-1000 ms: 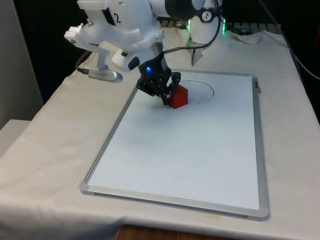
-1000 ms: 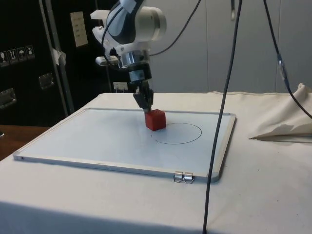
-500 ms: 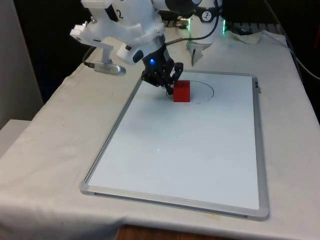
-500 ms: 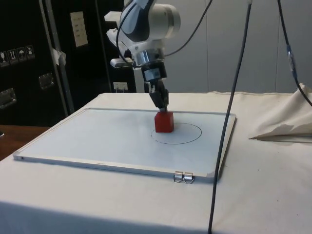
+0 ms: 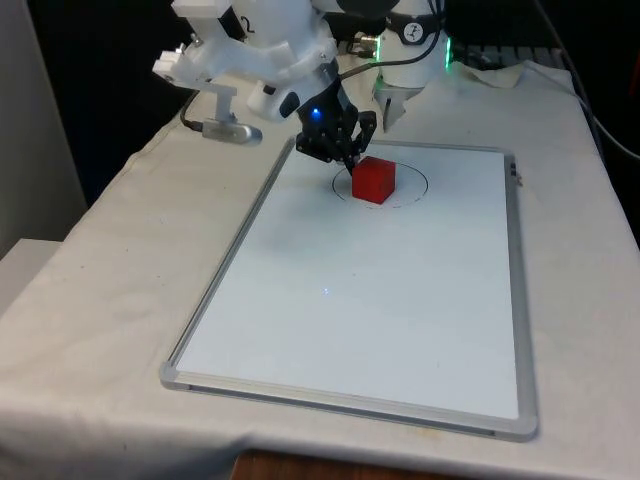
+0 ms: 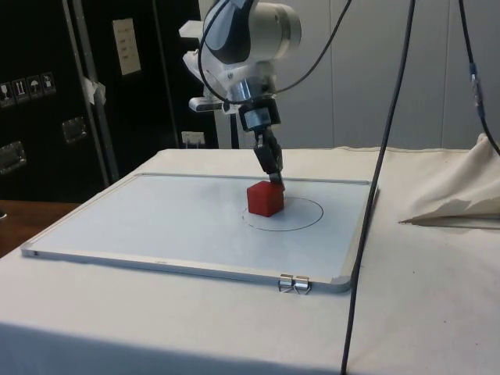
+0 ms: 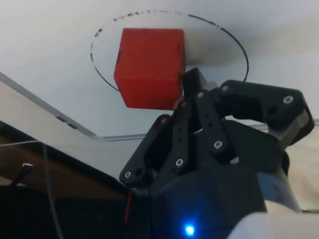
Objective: Push the cube into the marked area.
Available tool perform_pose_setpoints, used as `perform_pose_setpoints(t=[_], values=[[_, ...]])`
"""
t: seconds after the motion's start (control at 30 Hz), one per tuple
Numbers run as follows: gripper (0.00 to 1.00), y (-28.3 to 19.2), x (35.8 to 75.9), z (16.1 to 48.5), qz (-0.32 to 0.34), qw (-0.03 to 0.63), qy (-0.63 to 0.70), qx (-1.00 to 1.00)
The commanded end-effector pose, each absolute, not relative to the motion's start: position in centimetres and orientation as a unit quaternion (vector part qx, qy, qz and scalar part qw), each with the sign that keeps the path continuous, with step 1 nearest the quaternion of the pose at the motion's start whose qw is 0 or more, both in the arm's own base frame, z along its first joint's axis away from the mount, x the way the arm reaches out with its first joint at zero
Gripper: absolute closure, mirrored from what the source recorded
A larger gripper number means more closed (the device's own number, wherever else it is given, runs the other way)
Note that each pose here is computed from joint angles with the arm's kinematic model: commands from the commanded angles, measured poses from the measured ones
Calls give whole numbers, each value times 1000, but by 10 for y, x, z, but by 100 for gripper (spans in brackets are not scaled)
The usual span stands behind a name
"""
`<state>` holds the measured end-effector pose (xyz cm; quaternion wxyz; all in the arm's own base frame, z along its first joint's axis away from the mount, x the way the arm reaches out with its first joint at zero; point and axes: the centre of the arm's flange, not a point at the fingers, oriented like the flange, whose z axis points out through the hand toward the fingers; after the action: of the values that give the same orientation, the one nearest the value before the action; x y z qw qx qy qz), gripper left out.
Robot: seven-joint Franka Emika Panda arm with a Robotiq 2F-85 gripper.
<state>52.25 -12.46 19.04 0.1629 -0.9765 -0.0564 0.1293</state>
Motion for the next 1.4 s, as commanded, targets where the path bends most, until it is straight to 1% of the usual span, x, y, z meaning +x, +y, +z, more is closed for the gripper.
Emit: perform_pose_setpoints(t=[0.0,0.17,0.5,0.53,0.57,0.73,0.77,0.93,1.37], values=[[100,-122,521,191,127,168,-61,-976],[100,-122,521,190,132,173,-70,-974],[100,-105,515,193,141,182,-93,-969],[100,-106,517,189,142,183,-92,-968],[100,-107,515,199,140,182,-96,-969],[100,-113,518,219,137,182,-98,-969],[100,-111,517,216,134,185,-98,-969],[100,-122,527,237,130,181,-98,-970],[100,-123,549,256,104,172,-92,-975]])
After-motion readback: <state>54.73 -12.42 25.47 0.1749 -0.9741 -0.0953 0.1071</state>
